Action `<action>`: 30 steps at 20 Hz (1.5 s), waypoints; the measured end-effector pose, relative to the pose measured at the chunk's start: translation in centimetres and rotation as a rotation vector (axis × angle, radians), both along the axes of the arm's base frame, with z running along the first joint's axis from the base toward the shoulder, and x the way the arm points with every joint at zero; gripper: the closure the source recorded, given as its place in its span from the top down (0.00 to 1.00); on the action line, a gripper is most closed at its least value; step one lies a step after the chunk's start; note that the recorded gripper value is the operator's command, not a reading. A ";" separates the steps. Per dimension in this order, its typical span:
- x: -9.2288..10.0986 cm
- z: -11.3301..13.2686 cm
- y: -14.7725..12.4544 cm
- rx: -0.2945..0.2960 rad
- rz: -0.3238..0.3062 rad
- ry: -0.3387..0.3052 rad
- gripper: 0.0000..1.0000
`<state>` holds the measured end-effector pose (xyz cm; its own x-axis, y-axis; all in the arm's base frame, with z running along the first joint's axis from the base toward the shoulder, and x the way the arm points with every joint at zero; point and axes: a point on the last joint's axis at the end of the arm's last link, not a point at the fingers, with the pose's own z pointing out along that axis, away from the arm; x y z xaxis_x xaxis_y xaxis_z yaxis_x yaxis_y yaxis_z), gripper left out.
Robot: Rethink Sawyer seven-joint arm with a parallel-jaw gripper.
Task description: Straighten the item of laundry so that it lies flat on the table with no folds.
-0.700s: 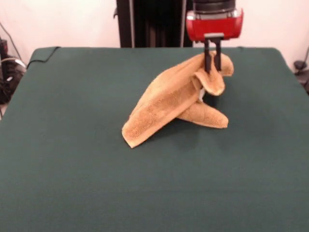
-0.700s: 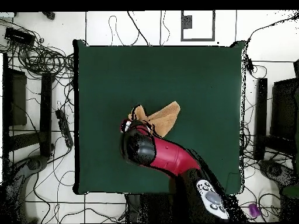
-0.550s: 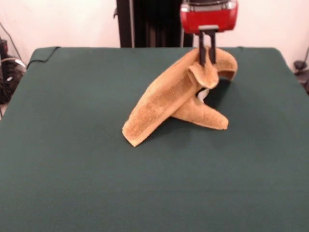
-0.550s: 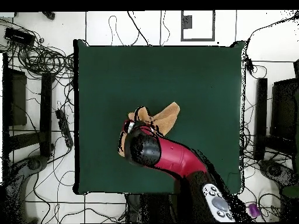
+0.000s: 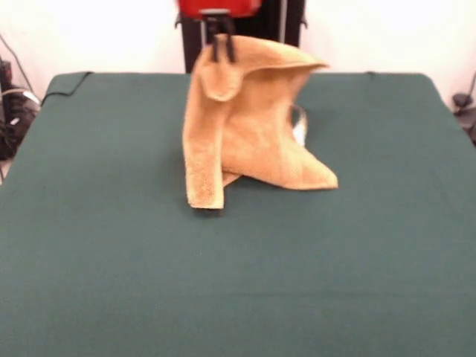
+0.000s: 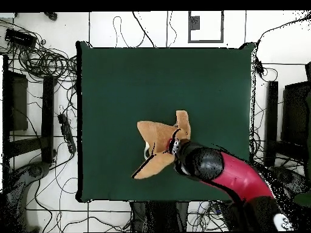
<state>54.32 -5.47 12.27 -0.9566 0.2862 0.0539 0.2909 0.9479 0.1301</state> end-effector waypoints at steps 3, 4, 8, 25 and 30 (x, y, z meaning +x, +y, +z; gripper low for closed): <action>-1.5 -1.2 -4.9 -0.015 -0.019 0.009 0.00; -1.8 -1.4 -5.7 -0.018 -0.021 0.010 0.00; -4.2 -3.7 -10.3 -0.020 -0.027 0.030 0.00; -6.8 -13.2 -13.0 0.108 0.137 -0.014 1.00; -6.2 -14.0 -11.4 0.129 0.193 -0.038 1.00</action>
